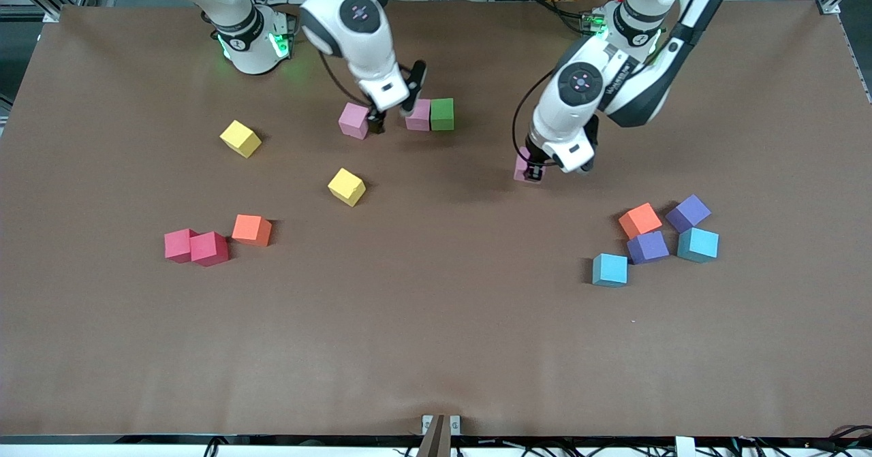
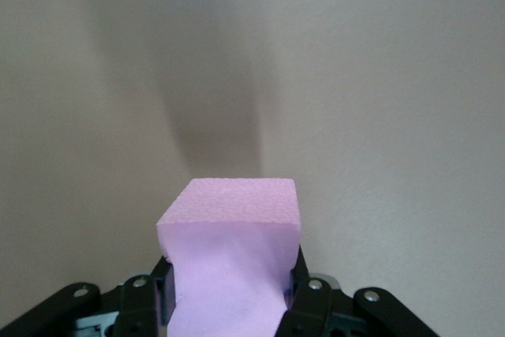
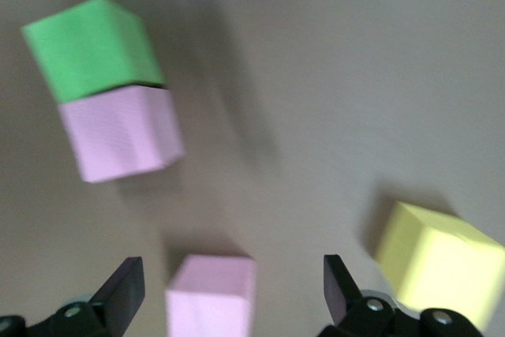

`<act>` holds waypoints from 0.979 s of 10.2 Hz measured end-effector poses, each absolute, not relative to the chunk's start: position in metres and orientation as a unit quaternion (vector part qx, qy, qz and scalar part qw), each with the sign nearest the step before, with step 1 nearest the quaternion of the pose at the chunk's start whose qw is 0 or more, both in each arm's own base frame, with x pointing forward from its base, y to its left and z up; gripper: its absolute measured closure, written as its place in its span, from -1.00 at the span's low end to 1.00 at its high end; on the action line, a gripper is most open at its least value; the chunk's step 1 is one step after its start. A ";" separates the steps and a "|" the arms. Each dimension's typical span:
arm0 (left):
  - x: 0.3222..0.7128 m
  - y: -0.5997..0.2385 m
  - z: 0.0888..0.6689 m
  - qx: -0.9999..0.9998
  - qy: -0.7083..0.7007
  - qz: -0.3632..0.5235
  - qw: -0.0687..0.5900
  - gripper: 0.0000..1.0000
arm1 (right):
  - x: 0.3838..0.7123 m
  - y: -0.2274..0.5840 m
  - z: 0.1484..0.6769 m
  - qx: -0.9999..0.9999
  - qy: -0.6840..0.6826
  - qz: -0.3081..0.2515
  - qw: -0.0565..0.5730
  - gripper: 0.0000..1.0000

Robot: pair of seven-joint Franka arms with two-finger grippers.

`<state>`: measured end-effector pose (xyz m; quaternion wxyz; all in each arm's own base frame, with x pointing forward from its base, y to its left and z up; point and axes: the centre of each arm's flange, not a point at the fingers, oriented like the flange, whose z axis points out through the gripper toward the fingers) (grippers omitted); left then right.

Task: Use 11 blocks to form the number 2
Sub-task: 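Carry lilac toward the row with the left gripper while the right gripper reaches orange, then place lilac beside pink with the left gripper while the right gripper grasps orange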

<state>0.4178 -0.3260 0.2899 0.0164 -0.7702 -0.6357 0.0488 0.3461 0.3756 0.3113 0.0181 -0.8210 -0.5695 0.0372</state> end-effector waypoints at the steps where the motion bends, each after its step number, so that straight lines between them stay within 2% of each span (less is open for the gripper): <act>1: 0.410 -0.333 0.287 -0.765 -0.641 0.051 0.021 -0.10 | 0.379 0.355 0.325 -0.840 -0.540 0.036 0.020 -1.00; 4: 0.383 -0.363 0.278 -0.755 -0.652 0.062 0.030 -0.10 | 0.457 0.281 0.348 -0.888 -0.458 0.019 0.026 -1.00; 7: 0.362 -0.384 0.271 -0.748 -0.658 0.075 0.037 -0.10 | 0.510 0.193 0.343 -0.927 -0.372 0.017 0.030 -1.00; 10: 0.340 -0.403 0.255 -0.744 -0.660 0.091 0.048 -0.10 | 0.543 0.111 0.325 -0.955 -0.296 0.009 0.034 -1.00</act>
